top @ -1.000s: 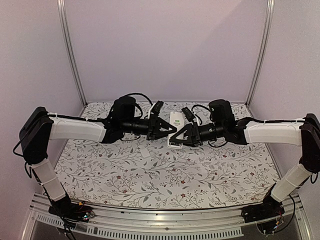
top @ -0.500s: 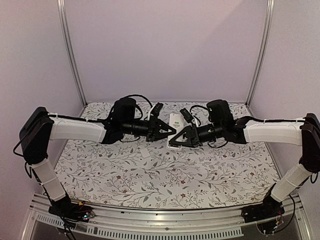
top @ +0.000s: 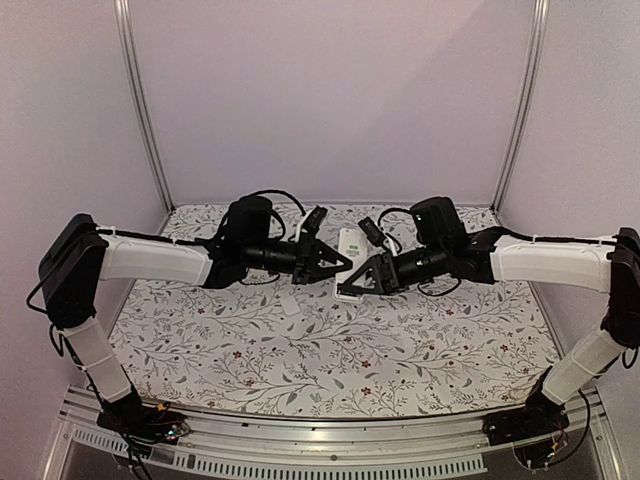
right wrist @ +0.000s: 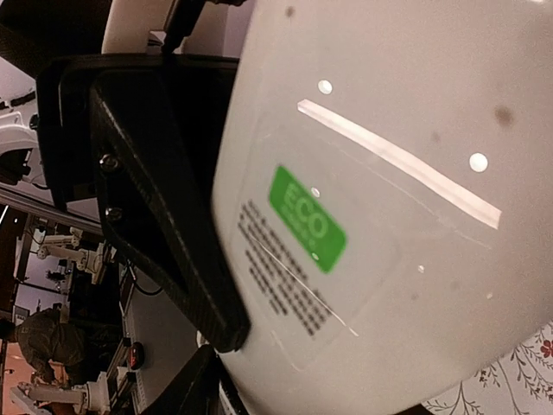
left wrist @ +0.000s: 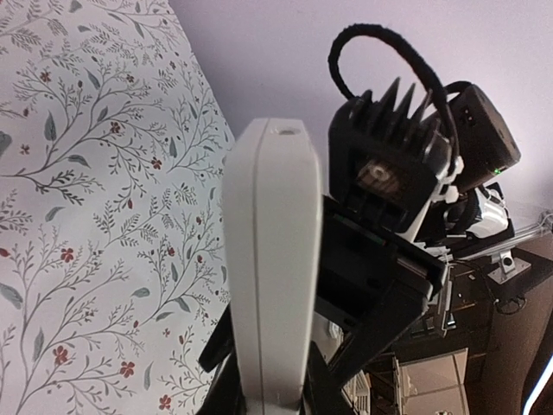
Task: Load the batteries into the remote control
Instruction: Load the battery into the battery compartment, then pass from the left arm to the right
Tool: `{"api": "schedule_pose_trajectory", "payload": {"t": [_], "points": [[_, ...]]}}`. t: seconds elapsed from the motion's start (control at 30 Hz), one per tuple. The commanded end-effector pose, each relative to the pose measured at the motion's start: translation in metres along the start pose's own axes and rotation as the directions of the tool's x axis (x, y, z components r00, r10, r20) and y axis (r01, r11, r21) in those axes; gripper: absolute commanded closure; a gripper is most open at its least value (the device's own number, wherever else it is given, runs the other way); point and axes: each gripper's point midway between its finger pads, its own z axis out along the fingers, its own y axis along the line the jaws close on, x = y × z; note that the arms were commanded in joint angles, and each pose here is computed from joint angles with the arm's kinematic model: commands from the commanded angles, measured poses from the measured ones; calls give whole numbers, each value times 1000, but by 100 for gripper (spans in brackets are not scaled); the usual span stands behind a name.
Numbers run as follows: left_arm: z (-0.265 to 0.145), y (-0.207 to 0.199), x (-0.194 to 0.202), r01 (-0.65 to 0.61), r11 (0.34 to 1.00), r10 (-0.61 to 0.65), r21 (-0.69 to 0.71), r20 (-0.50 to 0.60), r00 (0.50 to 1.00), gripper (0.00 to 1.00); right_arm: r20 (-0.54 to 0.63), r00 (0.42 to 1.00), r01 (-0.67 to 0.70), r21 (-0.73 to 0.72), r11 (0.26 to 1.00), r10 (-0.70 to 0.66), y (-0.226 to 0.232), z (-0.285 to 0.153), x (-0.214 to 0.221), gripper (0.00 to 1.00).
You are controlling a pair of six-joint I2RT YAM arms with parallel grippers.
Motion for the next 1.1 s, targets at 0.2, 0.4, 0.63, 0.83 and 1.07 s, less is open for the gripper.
{"api": "schedule_pose_trajectory", "payload": {"t": [0.2, 0.4, 0.63, 0.83, 1.07], "points": [[-6, -28, -9, -92, 993, 91, 78, 18, 996, 100, 42, 999, -14, -7, 1000, 15, 6, -32, -6, 36], [-4, -39, -1, -157, 980, 161, 122, -28, 987, 100, 133, 990, -25, -104, 994, 39, 13, -58, -28, 33], [2, -65, 22, -251, 943, 283, 220, -125, 951, 100, 165, 985, -23, -209, 978, 58, 28, -69, -42, 38], [8, -75, 32, -271, 928, 321, 257, -177, 930, 100, 146, 986, -33, -266, 963, 74, 34, -66, -41, 47], [10, -72, 43, -278, 927, 342, 252, -263, 902, 100, 93, 992, -58, -306, 950, 90, 40, -59, -31, 64]]}}
